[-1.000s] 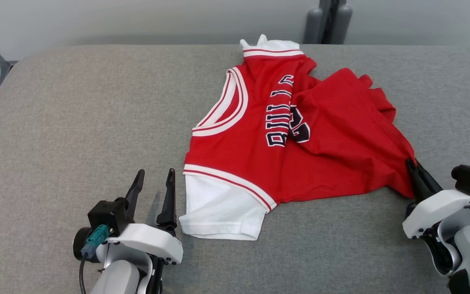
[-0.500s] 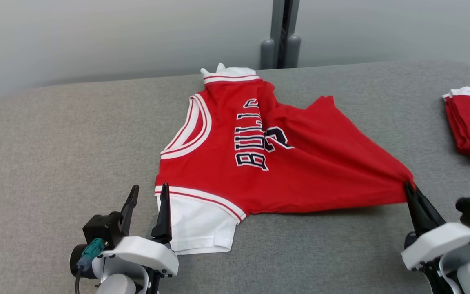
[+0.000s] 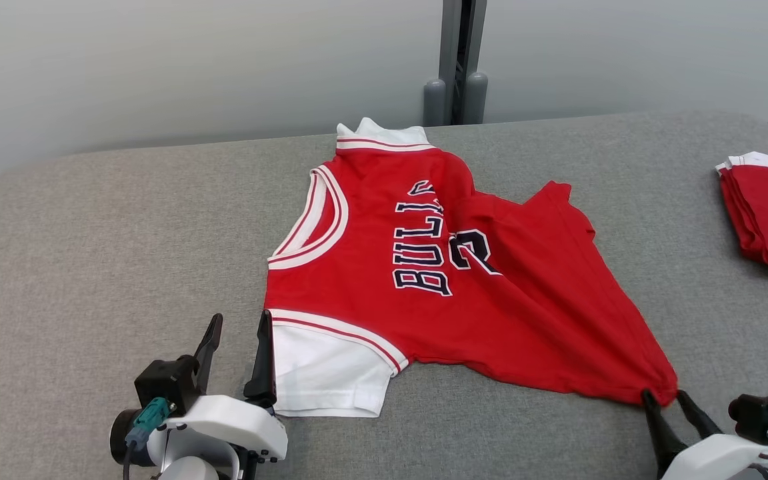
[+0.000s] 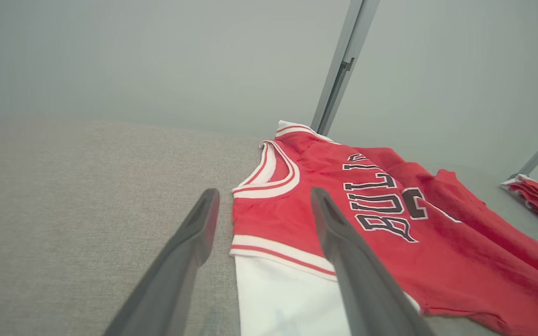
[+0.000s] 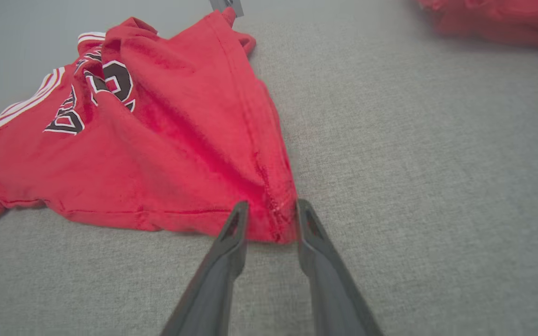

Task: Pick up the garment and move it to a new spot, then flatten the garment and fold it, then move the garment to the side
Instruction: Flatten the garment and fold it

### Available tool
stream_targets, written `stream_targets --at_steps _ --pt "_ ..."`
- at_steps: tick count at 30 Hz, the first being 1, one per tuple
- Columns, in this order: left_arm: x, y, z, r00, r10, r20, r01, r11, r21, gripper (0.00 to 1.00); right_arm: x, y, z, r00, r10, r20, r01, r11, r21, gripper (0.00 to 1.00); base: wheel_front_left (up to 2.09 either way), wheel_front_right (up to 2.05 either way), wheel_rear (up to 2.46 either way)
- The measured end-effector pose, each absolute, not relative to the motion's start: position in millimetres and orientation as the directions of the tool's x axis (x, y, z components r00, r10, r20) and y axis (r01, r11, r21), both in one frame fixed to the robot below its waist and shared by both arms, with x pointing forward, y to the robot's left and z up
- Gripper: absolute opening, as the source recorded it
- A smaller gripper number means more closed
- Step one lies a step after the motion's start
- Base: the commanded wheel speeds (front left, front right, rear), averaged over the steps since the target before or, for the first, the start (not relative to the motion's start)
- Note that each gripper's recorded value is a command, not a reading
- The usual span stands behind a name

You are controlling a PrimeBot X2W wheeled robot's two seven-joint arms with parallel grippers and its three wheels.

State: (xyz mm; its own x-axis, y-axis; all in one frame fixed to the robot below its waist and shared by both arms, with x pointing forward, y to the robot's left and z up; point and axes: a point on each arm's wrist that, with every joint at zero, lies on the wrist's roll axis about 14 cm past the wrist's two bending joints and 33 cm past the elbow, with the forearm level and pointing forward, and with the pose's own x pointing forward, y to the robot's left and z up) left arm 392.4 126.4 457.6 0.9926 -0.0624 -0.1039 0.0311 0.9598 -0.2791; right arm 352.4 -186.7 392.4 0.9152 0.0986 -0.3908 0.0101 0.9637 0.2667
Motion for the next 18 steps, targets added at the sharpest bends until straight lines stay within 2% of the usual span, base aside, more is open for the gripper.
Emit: stream_targets --at_steps 7,18 --pt "379.3 139.6 442.2 0.988 -0.023 -0.154 -0.019 0.964 -0.264 1.0 362.4 -190.9 404.7 0.933 0.074 -0.351 0.016 0.969 0.246 1.0 0.0 0.0 0.0" --pt "351.7 129.6 385.4 0.921 -0.085 -0.38 -0.012 0.969 -0.248 1.0 382.0 -176.2 430.5 0.962 0.097 -0.254 -0.033 0.969 0.243 1.0 0.0 0.0 0.0"
